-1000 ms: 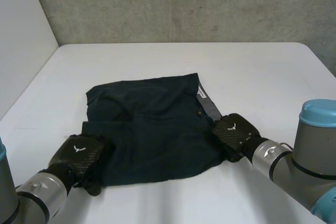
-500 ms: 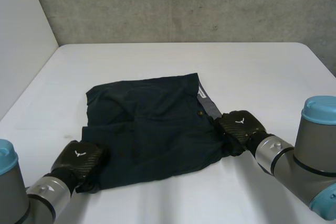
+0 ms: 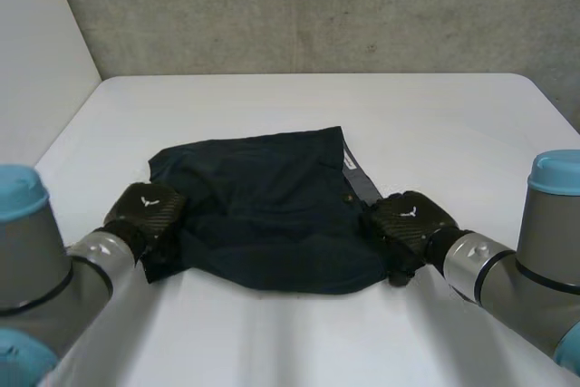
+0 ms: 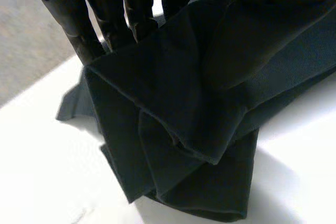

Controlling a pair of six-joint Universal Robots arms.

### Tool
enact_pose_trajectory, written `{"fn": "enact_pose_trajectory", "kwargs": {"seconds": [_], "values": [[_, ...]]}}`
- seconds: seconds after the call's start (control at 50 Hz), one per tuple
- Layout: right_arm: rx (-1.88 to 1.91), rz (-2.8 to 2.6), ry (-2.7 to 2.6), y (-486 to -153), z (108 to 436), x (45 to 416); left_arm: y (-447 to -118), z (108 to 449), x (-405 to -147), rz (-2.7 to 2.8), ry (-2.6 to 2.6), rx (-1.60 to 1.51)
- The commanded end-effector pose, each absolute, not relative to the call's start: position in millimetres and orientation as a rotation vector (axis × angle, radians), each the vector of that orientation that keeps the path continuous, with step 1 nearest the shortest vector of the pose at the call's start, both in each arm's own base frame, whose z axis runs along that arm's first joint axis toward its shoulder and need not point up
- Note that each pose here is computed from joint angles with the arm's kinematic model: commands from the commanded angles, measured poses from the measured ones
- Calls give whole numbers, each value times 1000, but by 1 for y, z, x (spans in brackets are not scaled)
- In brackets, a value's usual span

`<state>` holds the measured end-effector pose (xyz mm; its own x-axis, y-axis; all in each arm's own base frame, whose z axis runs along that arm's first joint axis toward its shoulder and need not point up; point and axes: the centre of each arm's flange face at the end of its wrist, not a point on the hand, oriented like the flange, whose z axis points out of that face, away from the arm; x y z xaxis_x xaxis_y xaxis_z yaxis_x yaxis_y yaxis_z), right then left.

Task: Fold the shorts.

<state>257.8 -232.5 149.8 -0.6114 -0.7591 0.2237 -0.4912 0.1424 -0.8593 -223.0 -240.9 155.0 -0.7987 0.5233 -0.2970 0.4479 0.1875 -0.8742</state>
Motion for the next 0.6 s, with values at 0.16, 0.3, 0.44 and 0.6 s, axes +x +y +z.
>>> {"fn": "enact_pose_trajectory", "kwargs": {"seconds": [0.16,0.3,0.44,0.6], "values": [[-1389,-1449,2089,-237,135,262,-268,143,-224,1489,-2466,-965],[-1309,-1427,2099,-245,129,269,-269,149,-225,1514,-2454,-961],[-1205,-1499,2079,-264,149,277,-260,172,-227,1551,-2417,-973],[-1183,-1791,1920,-249,270,267,-225,280,-229,1796,-2175,-997]]}}
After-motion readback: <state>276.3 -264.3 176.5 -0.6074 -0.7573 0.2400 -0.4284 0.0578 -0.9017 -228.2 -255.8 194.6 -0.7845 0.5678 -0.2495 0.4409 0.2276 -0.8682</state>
